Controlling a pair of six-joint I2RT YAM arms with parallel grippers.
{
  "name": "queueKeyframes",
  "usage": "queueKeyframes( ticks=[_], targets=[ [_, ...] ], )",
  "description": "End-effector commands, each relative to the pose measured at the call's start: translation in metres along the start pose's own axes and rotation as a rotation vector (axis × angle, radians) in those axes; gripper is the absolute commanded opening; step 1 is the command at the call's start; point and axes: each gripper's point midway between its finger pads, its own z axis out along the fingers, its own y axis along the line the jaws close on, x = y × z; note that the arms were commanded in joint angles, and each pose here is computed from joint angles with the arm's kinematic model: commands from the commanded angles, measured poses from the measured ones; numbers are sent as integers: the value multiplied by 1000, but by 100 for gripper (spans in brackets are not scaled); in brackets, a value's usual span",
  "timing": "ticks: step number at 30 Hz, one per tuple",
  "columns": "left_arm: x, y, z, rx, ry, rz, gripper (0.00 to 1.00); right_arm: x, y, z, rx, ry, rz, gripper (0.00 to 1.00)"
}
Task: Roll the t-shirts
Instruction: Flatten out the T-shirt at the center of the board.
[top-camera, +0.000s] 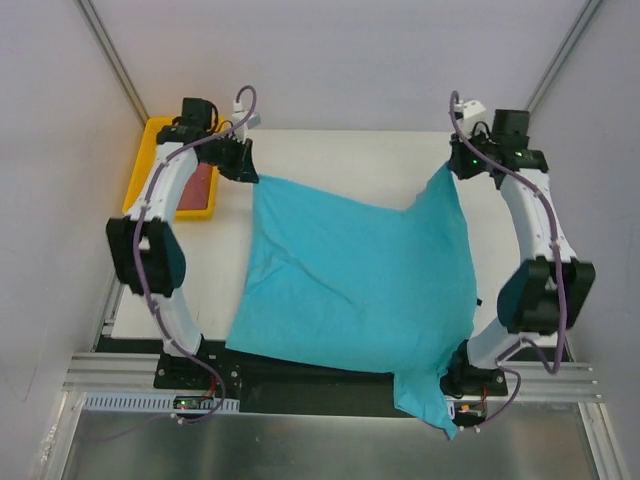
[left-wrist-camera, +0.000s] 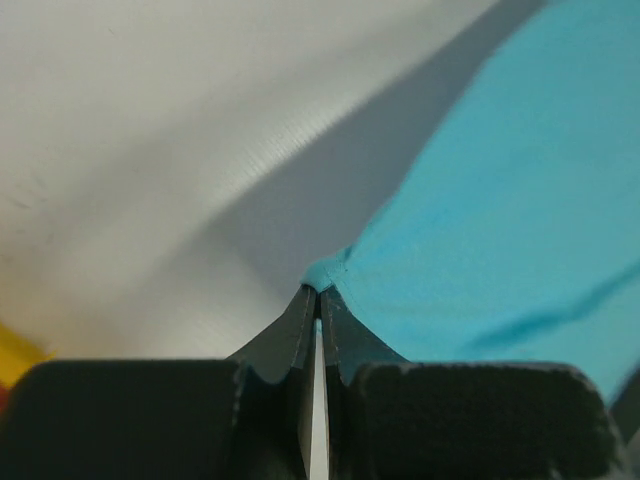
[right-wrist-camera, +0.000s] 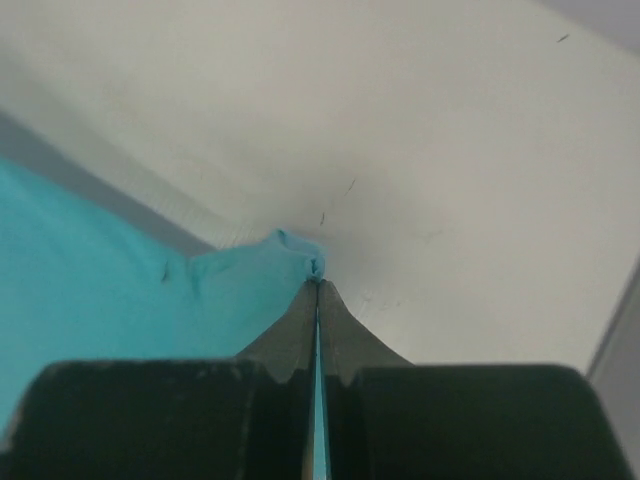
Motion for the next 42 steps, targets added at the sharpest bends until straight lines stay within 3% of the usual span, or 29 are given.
queueKeyframes(
  ticks=[1, 2, 4, 5, 7, 14, 24, 29, 34, 42],
  targets=[
    [8, 35, 52, 73, 66, -81, 0, -16, -12, 53, -46, 10, -120, 1],
    [-3, 47, 58, 50, 55, -62, 0, 14, -20, 96, -71, 101, -85, 1],
    [19, 77, 88, 21, 131, -109, 0, 21, -37, 124, -48, 161, -75, 1],
    [10, 86, 90, -3, 117, -91, 0, -8, -53, 129, -7, 108, -100, 1],
    [24, 104, 107, -32, 155, -121, 0, 25, -69, 171, 20, 192, -101, 1],
    [18, 157, 129, -209, 140, -126, 0, 17, -106, 228, 191, 105, -184, 1],
    [-30, 174, 117, -285, 7, -8, 0, -29, -134, 218, 344, -13, -206, 1],
    [-47, 174, 104, -302, -46, -27, 0, -49, -139, 207, 398, -65, -170, 1],
    [-65, 168, 89, -310, -89, -10, 0, -58, -116, 207, 356, -68, -202, 1],
    [-123, 100, 19, -208, -244, 21, 0, -111, -112, 155, 397, -186, -100, 1]
  ],
)
